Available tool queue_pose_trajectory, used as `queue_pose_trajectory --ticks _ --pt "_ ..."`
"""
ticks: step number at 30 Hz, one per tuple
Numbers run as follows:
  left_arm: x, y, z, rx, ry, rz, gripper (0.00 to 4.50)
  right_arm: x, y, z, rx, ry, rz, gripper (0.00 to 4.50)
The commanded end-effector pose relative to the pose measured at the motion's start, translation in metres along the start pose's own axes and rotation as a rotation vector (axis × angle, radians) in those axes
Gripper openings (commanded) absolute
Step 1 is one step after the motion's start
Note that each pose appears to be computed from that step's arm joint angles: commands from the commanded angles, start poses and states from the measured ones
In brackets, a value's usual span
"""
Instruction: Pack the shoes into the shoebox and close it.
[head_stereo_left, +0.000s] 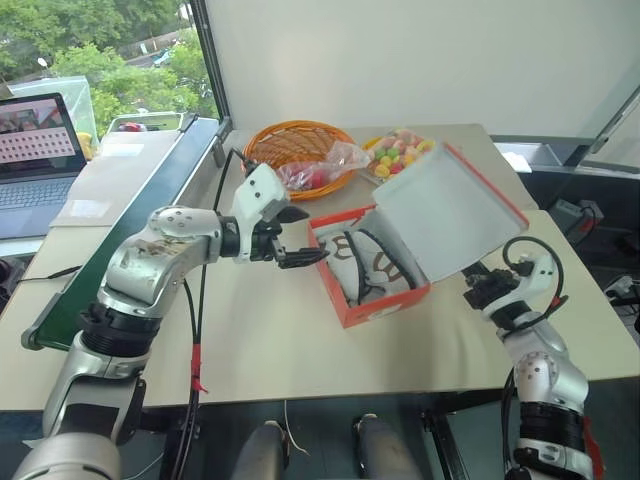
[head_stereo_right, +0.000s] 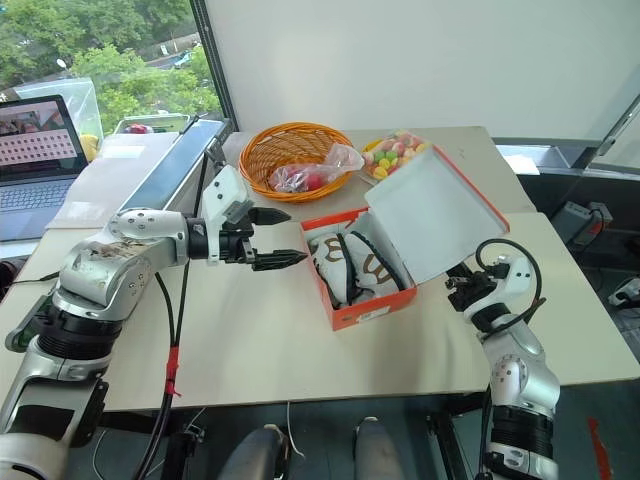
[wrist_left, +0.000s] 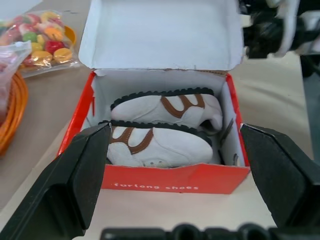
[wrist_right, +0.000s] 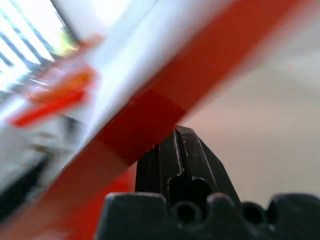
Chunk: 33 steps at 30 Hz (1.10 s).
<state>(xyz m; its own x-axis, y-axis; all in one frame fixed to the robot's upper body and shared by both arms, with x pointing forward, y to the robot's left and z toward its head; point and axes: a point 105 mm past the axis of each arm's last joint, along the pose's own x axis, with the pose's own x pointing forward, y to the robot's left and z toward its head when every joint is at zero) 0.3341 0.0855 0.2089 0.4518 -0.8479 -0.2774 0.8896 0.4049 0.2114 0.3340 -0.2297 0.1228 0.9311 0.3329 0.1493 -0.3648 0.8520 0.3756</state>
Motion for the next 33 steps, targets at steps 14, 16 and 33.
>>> queue_pose_trajectory --ticks 14,16,33 --pt "-0.006 0.01 0.011 0.025 -0.069 0.109 4.39 0.025 0.054 -0.069 -0.357 0.538 0.348 0.0" --pt "-0.006 0.009 0.007 0.01 -0.07 0.124 4.39 0.045 0.058 -0.06 -0.423 0.522 0.356 0.0" --pt "-0.018 0.006 -0.008 -0.027 -0.094 0.254 4.39 0.072 0.113 -0.002 -0.526 0.451 0.614 0.0"
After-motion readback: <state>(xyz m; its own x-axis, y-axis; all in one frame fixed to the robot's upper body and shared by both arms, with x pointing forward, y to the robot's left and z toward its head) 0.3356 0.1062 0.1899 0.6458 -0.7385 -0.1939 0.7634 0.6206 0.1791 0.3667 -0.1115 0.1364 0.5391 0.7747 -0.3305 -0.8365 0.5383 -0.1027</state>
